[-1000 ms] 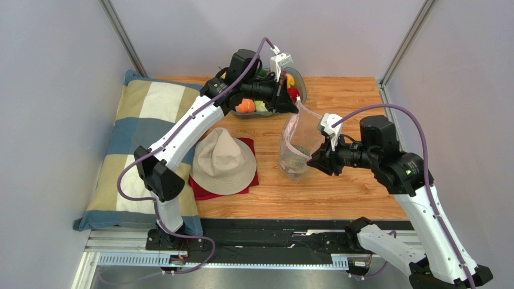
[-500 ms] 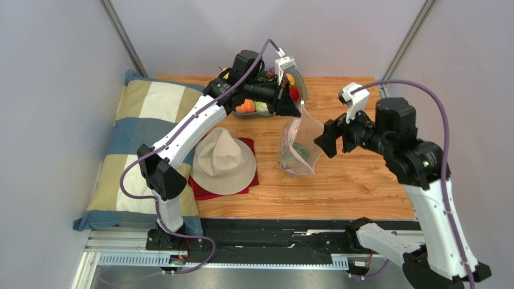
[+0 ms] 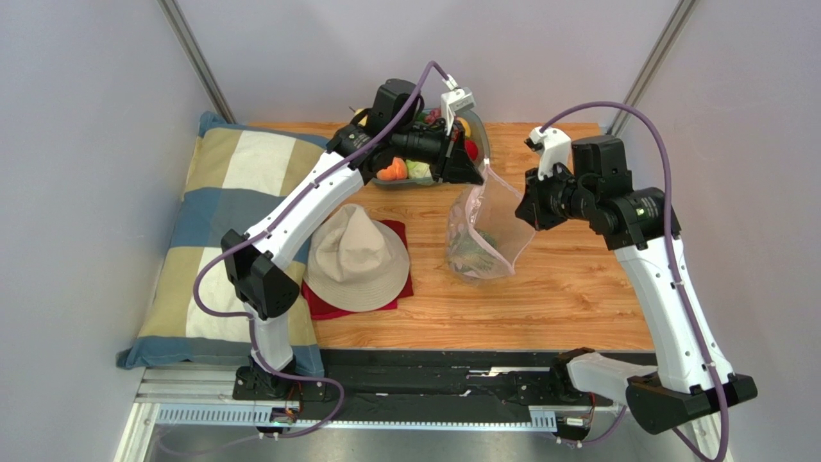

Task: Place the food in the zip-top bag and seal the zipper
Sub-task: Adjust the zipper food storage bag at the center of the board.

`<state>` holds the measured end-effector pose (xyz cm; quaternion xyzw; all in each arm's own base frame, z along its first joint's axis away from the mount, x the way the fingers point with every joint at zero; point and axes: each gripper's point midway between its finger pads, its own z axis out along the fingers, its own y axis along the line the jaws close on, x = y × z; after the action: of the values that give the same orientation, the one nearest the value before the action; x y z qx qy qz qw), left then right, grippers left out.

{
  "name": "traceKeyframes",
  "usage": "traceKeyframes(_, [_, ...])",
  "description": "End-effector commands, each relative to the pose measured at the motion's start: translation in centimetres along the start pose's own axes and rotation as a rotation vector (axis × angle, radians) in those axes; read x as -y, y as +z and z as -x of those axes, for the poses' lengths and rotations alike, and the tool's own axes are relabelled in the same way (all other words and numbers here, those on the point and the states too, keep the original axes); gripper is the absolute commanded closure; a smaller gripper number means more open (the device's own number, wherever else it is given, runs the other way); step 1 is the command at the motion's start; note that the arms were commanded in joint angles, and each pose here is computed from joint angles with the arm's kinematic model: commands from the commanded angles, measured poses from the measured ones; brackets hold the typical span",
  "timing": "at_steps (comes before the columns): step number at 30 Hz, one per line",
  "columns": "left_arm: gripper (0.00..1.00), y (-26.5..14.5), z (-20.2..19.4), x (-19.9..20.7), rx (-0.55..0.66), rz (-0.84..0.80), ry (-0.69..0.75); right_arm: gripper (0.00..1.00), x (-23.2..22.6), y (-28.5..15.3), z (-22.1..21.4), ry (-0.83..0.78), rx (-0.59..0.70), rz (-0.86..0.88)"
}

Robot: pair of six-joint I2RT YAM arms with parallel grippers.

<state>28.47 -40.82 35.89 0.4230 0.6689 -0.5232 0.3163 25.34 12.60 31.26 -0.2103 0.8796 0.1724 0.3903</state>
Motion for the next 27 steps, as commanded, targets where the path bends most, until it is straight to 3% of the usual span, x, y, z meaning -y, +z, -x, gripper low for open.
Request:
traceKeyframes(1, [1.0,0.7,3.4,-0.1,0.095,-0.008,0.081,1.0,-1.6,-4.1,1.0,0.024,0.106,0.022])
traceKeyframes(5, [1.0,2.1,4.7,0.1,0.128,-0.045,0.076,1.0,-2.6,-6.7,2.1,0.05,0.191,0.033])
traceKeyframes(9, [0.98,2.8,5.2,-0.7,0.148,-0.042,0.053,1.0,-1.4,-5.2,1.3,0.073,0.165,-0.015])
traceKeyframes(10, [0.81,2.8,5.2,-1.4,0.152,-0.023,0.038,1.0,-1.1,-4.7,1.2,0.067,0.164,-0.025])
traceKeyframes(12, [0.64,2.3,5.2,-3.1,0.167,0.03,0.008,1.0,-0.1,-3.0,1.4,0.065,0.161,-0.054])
traceKeyframes(13, [0.46,1.3,5.2,-4.6,0.178,0.071,-0.021,1.0,0.5,-2.4,1.6,0.061,0.16,-0.075])
traceKeyframes(15, [0.31,-0.3,5.5,-7.1,0.213,0.168,-0.056,1.0,1.1,-1.0,1.7,0.062,0.14,-0.084])
traceKeyframes(19, [0.01,-7.5,5.2,-14.4,0.3,0.464,-0.139,1.0,1.3,0.8,1.2,0.095,0.115,-0.06])
traceKeyframes(23, [0.01,-16.9,3.5,-22.7,0.37,0.785,-0.228,1.0,1.4,1.3,1.5,0.11,0.124,-0.059])
traceKeyframes(27, [0.01,-22.4,0.7,-29.0,0.407,1.03,-0.346,1.0,1.6,1.5,1.4,0.111,0.122,-0.065])
